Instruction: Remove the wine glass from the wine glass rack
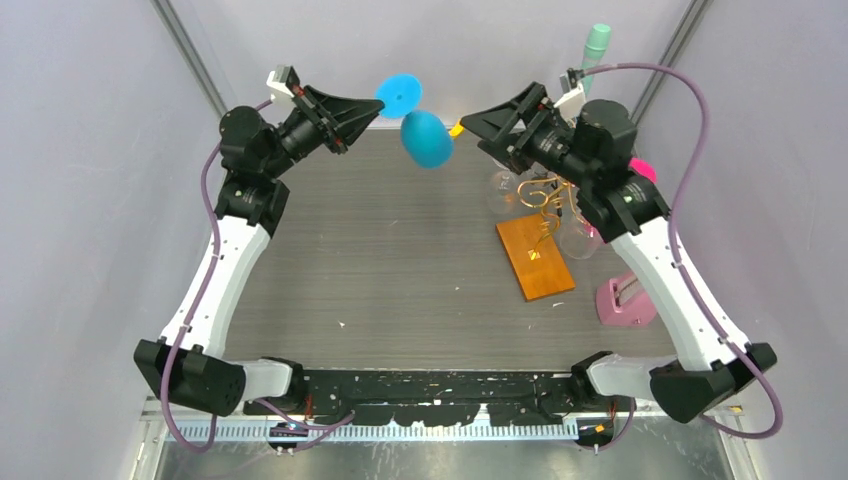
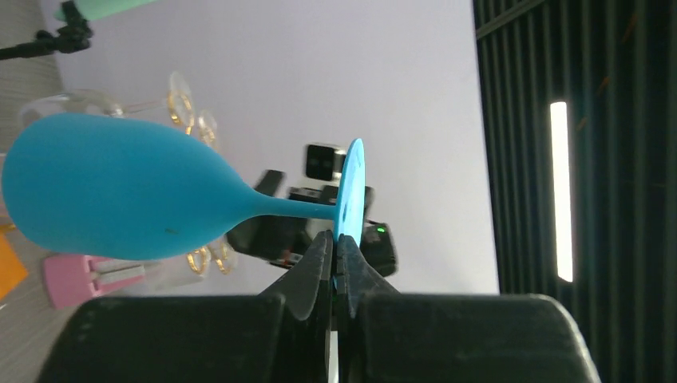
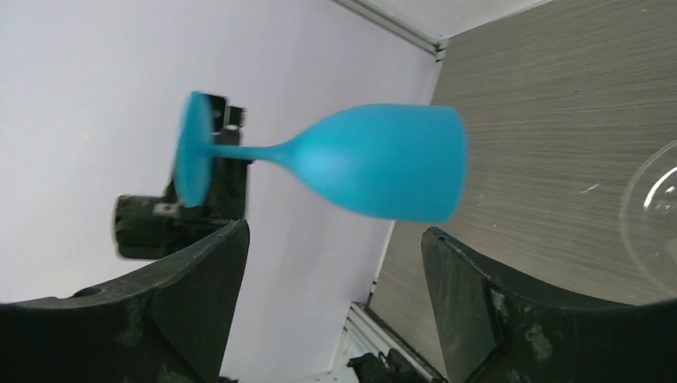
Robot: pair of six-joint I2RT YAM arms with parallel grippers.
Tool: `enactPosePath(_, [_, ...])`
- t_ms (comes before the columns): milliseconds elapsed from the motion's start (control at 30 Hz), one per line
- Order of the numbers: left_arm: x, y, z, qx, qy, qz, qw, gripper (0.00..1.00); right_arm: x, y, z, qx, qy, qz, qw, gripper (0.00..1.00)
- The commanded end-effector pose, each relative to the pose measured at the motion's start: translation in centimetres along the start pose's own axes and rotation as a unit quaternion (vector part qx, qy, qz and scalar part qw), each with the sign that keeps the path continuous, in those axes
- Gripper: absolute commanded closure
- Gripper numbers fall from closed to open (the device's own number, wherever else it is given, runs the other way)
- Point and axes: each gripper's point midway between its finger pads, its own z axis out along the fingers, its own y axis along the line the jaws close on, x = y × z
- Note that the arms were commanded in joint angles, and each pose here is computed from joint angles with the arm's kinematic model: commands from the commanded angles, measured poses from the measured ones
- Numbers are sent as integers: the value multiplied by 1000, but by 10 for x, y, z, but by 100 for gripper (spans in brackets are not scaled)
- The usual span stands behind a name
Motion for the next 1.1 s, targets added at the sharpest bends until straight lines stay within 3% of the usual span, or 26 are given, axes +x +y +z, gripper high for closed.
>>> enactPosePath(0, [7, -75, -23, 102, 1, -4, 995, 100, -18, 2, 19, -11, -56, -15, 998, 12])
enactPosePath(200, [3, -85, -36, 116, -14, -38, 992, 100, -24, 4, 33, -33, -84, -13, 996, 8])
enactPosePath(400, [1, -89, -43, 148, -14, -88, 985, 100, -12, 33, 40, -144, -56, 21, 988, 7])
enactPosePath(533, [1, -93, -49, 164, -18, -105, 981, 100, 3, 61, 22, -226, -36, 50, 972, 9])
enactPosePath(800, [3, -90, -59, 170, -29, -128, 977, 100, 20, 119, -29, -398, 4, 94, 912, 36])
enactPosePath(1067, [5, -82, -67, 167, -44, -142, 975, 100, 29, 129, -42, -422, 12, 80, 903, 66])
